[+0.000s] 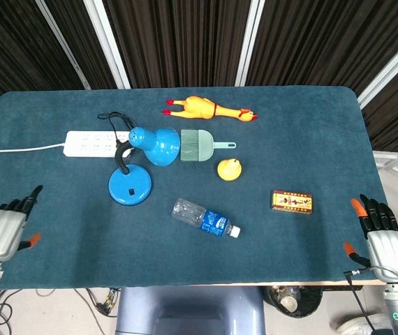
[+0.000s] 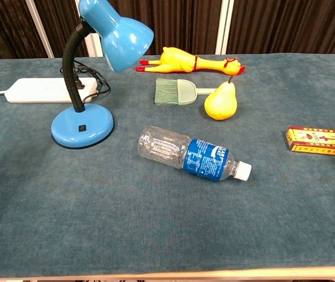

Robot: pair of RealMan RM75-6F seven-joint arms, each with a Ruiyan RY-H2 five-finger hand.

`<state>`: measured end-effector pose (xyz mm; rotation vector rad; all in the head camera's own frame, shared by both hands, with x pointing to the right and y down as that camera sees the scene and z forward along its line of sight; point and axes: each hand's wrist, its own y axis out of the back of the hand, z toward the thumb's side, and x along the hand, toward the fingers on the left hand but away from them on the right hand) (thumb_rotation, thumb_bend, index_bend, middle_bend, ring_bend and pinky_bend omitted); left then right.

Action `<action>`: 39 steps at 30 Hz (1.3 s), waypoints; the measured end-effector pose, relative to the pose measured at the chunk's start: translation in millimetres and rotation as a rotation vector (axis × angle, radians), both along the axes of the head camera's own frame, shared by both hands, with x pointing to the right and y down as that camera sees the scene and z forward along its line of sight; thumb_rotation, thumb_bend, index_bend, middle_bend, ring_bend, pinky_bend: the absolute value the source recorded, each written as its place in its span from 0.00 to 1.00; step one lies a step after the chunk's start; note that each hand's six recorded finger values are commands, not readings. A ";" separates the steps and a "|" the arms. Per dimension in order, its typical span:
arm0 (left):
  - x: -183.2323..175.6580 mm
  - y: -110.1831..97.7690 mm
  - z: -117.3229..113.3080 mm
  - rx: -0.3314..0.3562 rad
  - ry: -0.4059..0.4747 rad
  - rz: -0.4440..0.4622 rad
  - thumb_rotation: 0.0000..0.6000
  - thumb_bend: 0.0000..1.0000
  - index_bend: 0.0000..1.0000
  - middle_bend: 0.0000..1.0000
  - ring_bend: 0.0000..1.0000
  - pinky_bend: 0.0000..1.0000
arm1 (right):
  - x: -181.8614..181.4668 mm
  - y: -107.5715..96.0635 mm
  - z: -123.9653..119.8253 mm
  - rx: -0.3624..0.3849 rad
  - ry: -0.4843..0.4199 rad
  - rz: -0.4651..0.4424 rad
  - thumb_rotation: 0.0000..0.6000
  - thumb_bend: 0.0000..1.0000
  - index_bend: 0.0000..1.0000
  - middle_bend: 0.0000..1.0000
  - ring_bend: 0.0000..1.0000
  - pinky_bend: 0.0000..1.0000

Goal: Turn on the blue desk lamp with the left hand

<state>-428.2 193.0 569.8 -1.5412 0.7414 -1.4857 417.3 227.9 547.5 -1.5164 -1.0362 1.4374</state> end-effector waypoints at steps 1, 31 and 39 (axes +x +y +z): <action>8.8 -4.4 1.6 -0.012 0.012 0.008 1.00 0.34 0.00 0.72 0.71 0.79 | 0.1 0.0 -0.1 0.000 -0.002 0.002 1.00 0.31 0.00 0.00 0.00 0.09; 145.2 -40.4 98.3 -0.443 -0.019 0.018 1.00 0.46 0.11 0.92 0.88 0.93 | 0.6 -4.1 3.3 0.002 -0.052 0.033 1.00 0.31 0.00 0.00 0.00 0.09; 155.1 -44.6 117.2 -0.457 -0.047 0.013 1.00 0.46 0.11 0.92 0.88 0.93 | 0.9 -5.3 4.0 0.004 -0.056 0.037 1.00 0.31 0.00 0.00 0.00 0.09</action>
